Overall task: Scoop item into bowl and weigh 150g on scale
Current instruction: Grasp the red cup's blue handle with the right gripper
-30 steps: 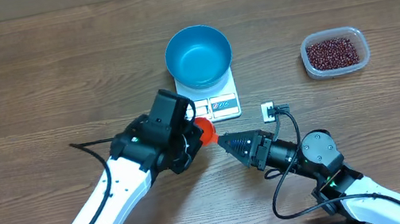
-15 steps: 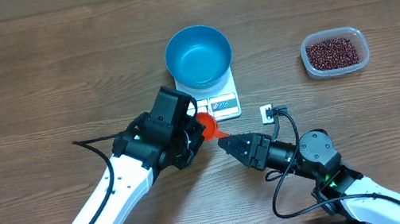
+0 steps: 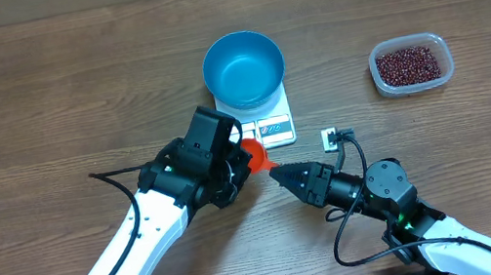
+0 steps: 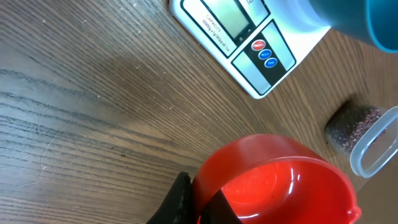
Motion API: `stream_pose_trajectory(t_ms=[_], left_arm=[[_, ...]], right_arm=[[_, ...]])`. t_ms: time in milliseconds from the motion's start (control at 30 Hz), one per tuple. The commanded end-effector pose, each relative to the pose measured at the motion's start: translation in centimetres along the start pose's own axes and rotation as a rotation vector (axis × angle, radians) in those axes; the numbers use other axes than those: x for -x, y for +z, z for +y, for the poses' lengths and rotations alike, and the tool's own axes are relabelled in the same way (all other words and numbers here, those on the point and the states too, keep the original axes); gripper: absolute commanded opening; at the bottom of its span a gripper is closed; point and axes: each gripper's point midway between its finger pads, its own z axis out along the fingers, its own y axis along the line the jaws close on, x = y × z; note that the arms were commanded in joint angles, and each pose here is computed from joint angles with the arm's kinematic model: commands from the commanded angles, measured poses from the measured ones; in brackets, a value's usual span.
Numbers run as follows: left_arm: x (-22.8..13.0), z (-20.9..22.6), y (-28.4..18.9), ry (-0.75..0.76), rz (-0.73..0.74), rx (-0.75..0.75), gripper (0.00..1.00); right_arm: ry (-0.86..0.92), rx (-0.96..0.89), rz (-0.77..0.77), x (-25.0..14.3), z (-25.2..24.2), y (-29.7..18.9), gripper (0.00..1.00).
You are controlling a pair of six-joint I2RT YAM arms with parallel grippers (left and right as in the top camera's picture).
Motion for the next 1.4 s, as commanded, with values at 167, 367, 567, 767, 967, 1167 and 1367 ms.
stream_pose_trajectory(t_ms=[167, 367, 567, 767, 967, 1167, 1367], left_arm=[[-0.2, 0.3, 0.1, 0.012, -0.001, 0.015, 0.04], [-0.2, 0.3, 0.1, 0.012, -0.001, 0.014, 0.04], [-0.2, 0.3, 0.1, 0.012, -0.001, 0.015, 0.04], [-0.2, 0.3, 0.1, 0.012, -0.001, 0.015, 0.04], [-0.1, 0.3, 0.1, 0.012, -0.001, 0.015, 0.42], [-0.1, 0.4, 0.1, 0.011, -0.004, 0.021, 0.94], [-0.2, 1.0, 0.1, 0.008, 0.000, 0.043, 1.00]], right_arm=[[-0.008, 0.008, -0.020, 0.5, 0.5, 0.2, 0.19], [-0.008, 0.013, -0.006, 0.3, 0.6, 0.2, 0.11], [-0.008, 0.018, 0.005, 0.1, 0.7, 0.2, 0.07], [-0.017, 0.025, 0.018, -0.2, 0.8, 0.2, 0.04], [-0.043, 0.010, 0.028, -0.4, 0.4, 0.2, 0.04], [-0.220, -0.038, 0.019, 0.1, -0.9, -0.1, 0.04], [-0.202, -0.106, -0.012, 3.0, -3.3, -2.5, 0.04]])
